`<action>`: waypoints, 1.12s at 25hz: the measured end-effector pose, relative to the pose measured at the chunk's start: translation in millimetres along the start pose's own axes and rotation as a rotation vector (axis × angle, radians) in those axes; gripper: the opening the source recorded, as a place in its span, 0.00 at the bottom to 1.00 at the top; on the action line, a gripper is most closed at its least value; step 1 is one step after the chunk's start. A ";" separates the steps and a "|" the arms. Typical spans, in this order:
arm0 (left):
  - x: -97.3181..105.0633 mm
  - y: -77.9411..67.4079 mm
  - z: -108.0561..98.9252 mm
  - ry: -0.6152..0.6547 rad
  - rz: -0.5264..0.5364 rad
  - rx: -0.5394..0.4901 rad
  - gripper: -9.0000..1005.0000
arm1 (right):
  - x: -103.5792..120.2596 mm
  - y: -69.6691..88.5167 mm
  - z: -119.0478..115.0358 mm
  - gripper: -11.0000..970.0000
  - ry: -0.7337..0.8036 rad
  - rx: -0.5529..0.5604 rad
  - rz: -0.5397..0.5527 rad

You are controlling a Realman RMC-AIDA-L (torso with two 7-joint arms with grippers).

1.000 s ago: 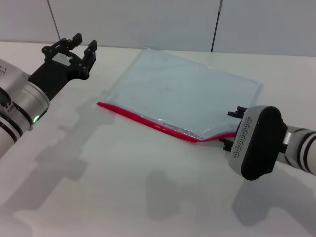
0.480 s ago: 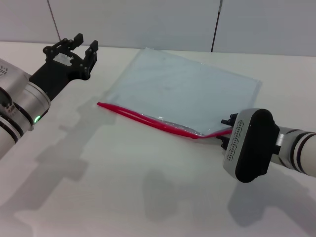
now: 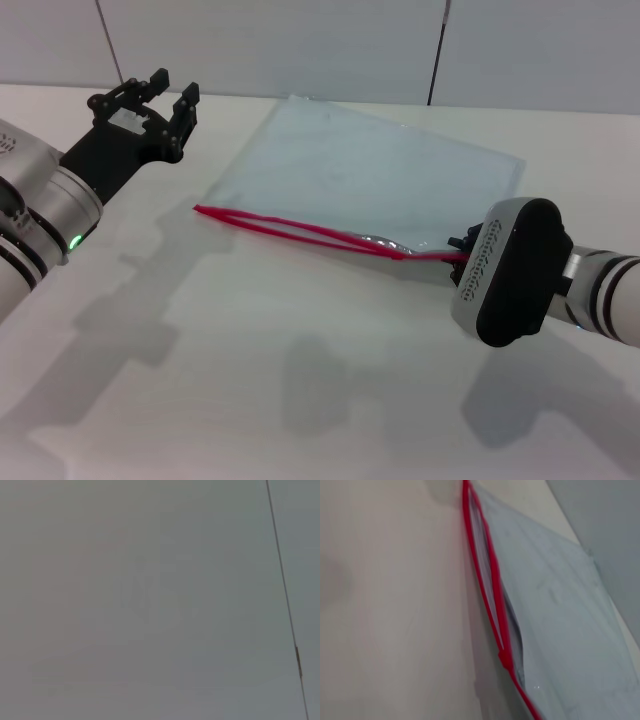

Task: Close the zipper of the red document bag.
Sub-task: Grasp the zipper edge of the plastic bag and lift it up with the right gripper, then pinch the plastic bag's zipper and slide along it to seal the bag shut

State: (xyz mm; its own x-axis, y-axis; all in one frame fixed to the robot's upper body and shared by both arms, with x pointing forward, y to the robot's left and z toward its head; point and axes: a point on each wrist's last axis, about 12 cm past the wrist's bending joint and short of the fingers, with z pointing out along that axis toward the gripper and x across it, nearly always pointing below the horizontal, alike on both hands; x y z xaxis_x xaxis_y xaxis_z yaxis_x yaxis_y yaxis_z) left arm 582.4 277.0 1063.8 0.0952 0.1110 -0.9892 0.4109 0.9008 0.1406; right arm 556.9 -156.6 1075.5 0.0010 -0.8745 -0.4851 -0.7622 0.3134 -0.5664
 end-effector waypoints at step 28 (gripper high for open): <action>-52.8 -66.2 40.2 0.238 0.372 0.790 0.39 | -13.6 -2.4 -30.4 0.06 -0.067 0.050 0.044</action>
State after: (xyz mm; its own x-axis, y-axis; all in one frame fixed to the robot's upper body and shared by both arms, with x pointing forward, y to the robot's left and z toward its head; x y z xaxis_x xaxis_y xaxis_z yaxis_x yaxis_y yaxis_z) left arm 586.7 194.7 1108.3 0.1920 0.5004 -0.8443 0.9022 0.2486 0.3525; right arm 539.0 -156.6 1103.7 0.0124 -0.8331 -0.5530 -0.7289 0.3711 -0.5754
